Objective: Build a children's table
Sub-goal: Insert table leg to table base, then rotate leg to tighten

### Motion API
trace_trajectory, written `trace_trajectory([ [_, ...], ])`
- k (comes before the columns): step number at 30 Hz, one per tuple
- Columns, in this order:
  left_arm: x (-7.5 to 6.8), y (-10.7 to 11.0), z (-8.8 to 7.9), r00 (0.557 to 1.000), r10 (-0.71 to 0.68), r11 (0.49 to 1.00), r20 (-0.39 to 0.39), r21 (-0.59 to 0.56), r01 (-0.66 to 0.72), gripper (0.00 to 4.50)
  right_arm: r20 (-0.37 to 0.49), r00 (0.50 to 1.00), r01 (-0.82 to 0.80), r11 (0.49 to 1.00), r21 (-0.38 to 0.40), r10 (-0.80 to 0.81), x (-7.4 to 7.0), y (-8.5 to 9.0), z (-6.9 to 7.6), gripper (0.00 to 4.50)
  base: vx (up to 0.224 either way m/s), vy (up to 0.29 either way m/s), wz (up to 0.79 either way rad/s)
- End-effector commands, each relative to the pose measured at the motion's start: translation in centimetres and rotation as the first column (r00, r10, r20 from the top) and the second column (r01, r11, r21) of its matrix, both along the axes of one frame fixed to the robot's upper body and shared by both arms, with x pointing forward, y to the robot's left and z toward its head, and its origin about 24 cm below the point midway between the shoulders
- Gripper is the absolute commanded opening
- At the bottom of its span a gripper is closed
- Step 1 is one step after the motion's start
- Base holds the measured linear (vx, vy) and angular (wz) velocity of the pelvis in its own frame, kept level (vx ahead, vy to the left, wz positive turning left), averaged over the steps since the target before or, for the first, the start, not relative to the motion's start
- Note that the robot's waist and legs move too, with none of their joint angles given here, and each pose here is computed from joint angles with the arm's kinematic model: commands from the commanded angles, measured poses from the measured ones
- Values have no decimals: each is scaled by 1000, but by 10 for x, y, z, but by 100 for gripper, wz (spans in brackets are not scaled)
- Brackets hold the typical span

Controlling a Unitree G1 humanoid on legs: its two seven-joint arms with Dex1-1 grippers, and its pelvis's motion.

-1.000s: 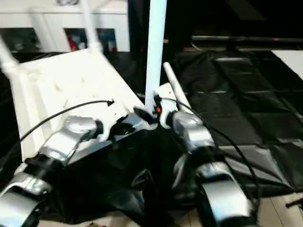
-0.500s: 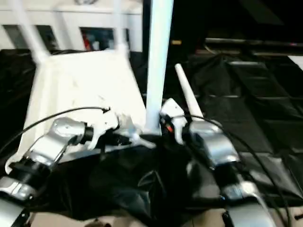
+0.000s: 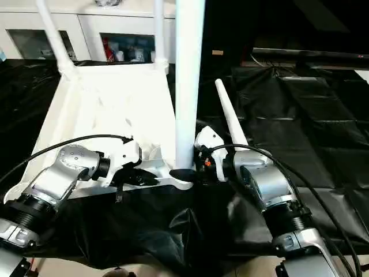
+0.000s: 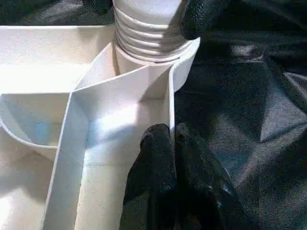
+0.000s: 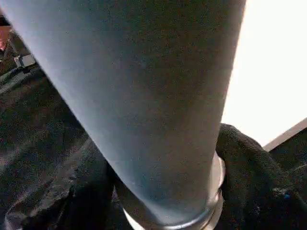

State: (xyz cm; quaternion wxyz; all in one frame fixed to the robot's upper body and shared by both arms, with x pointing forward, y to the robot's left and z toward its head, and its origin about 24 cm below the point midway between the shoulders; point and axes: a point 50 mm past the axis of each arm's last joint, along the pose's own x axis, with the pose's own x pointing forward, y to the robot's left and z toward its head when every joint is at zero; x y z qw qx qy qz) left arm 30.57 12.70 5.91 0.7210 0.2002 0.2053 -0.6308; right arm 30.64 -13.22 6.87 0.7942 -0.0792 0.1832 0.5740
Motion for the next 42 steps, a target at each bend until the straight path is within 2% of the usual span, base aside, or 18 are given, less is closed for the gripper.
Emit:
trace_trajectory([
  [1, -3, -12, 8, 996, -77, 997, 38, -26, 78, 0, -18, 999, -31, 999, -20, 31, -5, 3, -5, 269, 0, 0, 0],
  [6, 2, -13, 7, 999, -8, 999, 37, -37, 9, 0, -48, 999, 10, 1000, -1, -10, -6, 5, -13, 266, 0, 0, 0],
  [10, 13, -20, 10, 992, 117, 991, 42, -75, -114, 0, -76, 983, 170, 985, 39, -167, 2, 10, -23, 266, 0, 0, 0],
  [12, 24, -28, 12, 975, 214, 974, 58, -94, -208, 0, -86, 944, 322, 946, 45, -318, 11, 16, -32, 266, 0, 0, 0],
  [15, 32, -38, 13, 951, 303, 948, 56, -114, -296, 0, -133, 887, 454, 889, 64, -443, 19, 27, -39, 265, 0, 0, 0],
  [18, 40, -49, 12, 918, 393, 916, 54, -113, -385, 0, -189, 836, 536, 841, 74, -516, 24, 41, -43, 265, 0, 0, 0],
  [20, 42, -60, 9, 900, 432, 900, 56, -99, -425, 0, -249, 782, 603, 795, 69, -572, 29, 56, -46, 265, 0, 0, 0],
  [22, 41, -66, 8, 896, 440, 897, 59, -90, -434, 0, -250, 771, 618, 784, 66, -586, 31, 65, -45, 265, 0, 0, 0],
  [26, 40, -69, 7, 901, 427, 903, 76, -81, -421, 0, -229, 774, 616, 786, 55, -590, 32, 73, -45, 265, 0, 0, 0],
  [28, 39, -69, 8, 911, 404, 913, 86, -91, -397, 0, -217, 789, 601, 796, 80, -574, 34, 74, -42, 265, 0, 0, 0],
  [30, 39, -69, 8, 912, 400, 915, 89, -92, -392, 0, -219, 792, 598, 797, 85, -570, 35, 74, -41, 321, 0, 0, 0],
  [33, 39, -67, 9, 917, 387, 921, 94, -96, -378, 0, -229, 797, 591, 799, 109, -558, 38, 74, -37, 336, 0, 0, 0],
  [37, 34, -63, 10, 941, 323, 944, 99, -103, -313, 0, -167, 833, 547, 830, 107, -528, 42, 69, -28, 376, 0, 0, 0],
  [40, 30, -55, 10, 960, 266, 961, 91, -110, -255, 0, -100, 905, 423, 896, 138, -412, 39, 60, -17, 376, 0, 0, 0],
  [42, 29, -54, 10, 965, 246, 965, 96, -114, -235, 0, -85, 920, 392, 910, 135, -383, 38, 57, -16, 376, 0, 0, 0],
])
